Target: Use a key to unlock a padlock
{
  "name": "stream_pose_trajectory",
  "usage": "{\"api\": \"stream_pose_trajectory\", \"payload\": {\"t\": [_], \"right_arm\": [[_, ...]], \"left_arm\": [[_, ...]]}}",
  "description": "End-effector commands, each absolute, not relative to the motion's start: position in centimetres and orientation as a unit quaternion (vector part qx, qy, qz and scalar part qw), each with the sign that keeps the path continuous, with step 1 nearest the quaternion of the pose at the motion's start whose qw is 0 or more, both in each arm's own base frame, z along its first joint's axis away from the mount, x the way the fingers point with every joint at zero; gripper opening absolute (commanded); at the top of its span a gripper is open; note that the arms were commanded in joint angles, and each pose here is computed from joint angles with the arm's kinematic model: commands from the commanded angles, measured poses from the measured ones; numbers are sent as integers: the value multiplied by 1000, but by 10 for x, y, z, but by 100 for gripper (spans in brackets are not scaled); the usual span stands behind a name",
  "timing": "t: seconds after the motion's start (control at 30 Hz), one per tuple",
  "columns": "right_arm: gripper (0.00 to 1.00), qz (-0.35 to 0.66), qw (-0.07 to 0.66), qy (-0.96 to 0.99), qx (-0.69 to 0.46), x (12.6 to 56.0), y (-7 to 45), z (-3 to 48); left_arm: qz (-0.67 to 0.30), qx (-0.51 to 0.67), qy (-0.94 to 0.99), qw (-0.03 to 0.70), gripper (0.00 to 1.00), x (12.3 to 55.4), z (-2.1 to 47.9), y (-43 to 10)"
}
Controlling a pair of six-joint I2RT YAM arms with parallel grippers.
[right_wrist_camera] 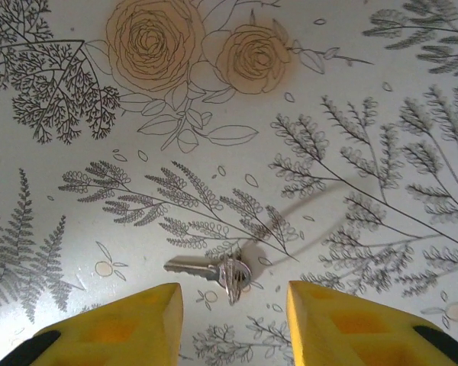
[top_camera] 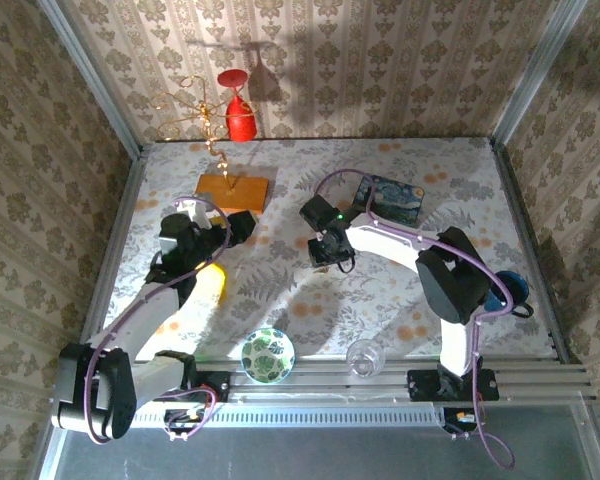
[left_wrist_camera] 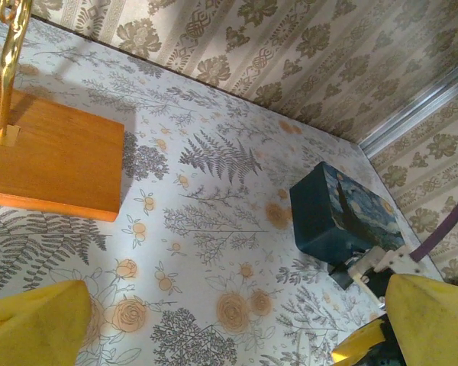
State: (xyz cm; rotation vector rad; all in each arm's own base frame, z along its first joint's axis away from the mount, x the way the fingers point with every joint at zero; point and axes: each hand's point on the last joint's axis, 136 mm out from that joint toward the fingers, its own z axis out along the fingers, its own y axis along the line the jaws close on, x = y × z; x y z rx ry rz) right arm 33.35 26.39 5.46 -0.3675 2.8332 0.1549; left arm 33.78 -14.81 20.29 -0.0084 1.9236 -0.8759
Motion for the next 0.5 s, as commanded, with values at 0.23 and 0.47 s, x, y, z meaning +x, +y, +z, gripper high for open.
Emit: {"api": "stream_pose_trajectory", "payload": {"t": [0.23, 0.47], "right_arm": [[39, 39, 87, 985, -146, 323, 263, 27], [17, 45, 85, 985, -145, 323, 265, 22]], "left_arm": [[-354, 5, 792, 497, 100, 335, 202, -149], [-352, 2, 795, 494, 100, 335, 198, -148]]}}
